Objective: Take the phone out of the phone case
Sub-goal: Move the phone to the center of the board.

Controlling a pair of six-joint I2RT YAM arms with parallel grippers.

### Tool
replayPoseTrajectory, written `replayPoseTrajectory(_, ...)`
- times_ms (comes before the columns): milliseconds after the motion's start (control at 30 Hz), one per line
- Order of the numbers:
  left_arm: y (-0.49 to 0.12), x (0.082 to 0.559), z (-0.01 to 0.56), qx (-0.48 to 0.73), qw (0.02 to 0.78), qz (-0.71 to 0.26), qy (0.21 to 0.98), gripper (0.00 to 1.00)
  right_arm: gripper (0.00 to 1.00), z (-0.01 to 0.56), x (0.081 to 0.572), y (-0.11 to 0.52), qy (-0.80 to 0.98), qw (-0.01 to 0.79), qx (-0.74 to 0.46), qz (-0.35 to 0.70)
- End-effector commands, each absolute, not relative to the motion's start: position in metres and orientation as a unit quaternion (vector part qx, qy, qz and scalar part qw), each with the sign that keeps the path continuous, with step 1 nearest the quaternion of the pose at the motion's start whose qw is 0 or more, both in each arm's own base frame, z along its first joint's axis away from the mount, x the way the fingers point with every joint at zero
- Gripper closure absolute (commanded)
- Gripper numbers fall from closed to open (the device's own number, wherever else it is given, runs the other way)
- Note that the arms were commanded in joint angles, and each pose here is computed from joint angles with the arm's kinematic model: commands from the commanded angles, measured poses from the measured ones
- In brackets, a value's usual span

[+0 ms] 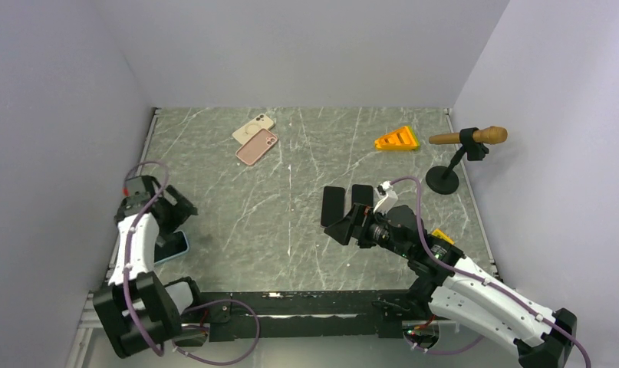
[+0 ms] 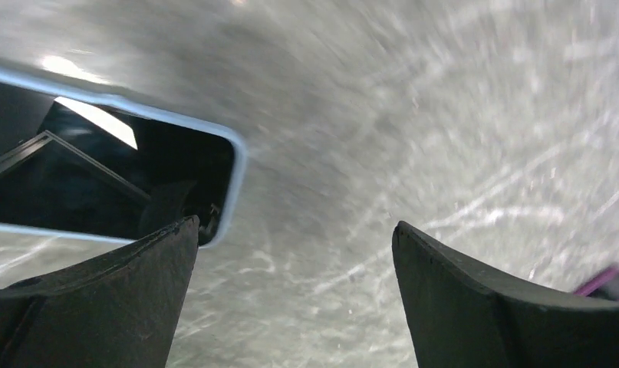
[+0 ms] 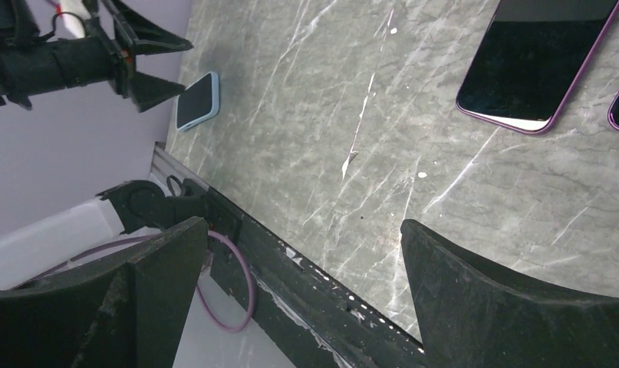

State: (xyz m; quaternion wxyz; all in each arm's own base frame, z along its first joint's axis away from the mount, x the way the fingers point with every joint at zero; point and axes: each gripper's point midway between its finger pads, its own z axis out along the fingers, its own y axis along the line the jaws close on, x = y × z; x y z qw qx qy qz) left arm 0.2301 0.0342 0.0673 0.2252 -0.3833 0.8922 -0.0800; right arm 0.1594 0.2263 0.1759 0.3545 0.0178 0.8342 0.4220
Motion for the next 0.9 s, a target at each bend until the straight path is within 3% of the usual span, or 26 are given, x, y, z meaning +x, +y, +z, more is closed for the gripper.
replayPoseTrajectory(0,0.096,0.210,0.083,-0.485,0.241,0.020,0.841,0.01,0.00,0.193,0.161,0.228,0.820,0.369,0.020,0.437)
replayPoseTrajectory(100,0.129,0.187,0.074,-0.533,0.223,0.085,0.812,0.01,0.00,0.198,0.161,0.228,0.817,0.372,0.020,0.440)
replayPoseTrajectory(300,0.174,0.153,0.081,-0.602,0.265,0.176,0.733,0.04,0.00,0.197,0.160,0.230,0.816,0.367,0.021,0.446)
replayPoseTrajectory(433,0.193,0.128,0.092,-0.652,0.266,0.223,0.674,0.50,0.00,0.193,0.158,0.232,0.817,0.358,0.022,0.451)
replayPoseTrajectory(500,0.196,0.114,0.085,-0.684,0.244,0.234,0.646,0.98,0.00,0.193,0.157,0.231,0.817,0.358,0.022,0.452)
replayPoseTrajectory(867,0.194,0.097,0.033,-0.756,0.176,0.167,0.608,1.00,0.00,0.203,0.158,0.225,0.819,0.371,0.012,0.437)
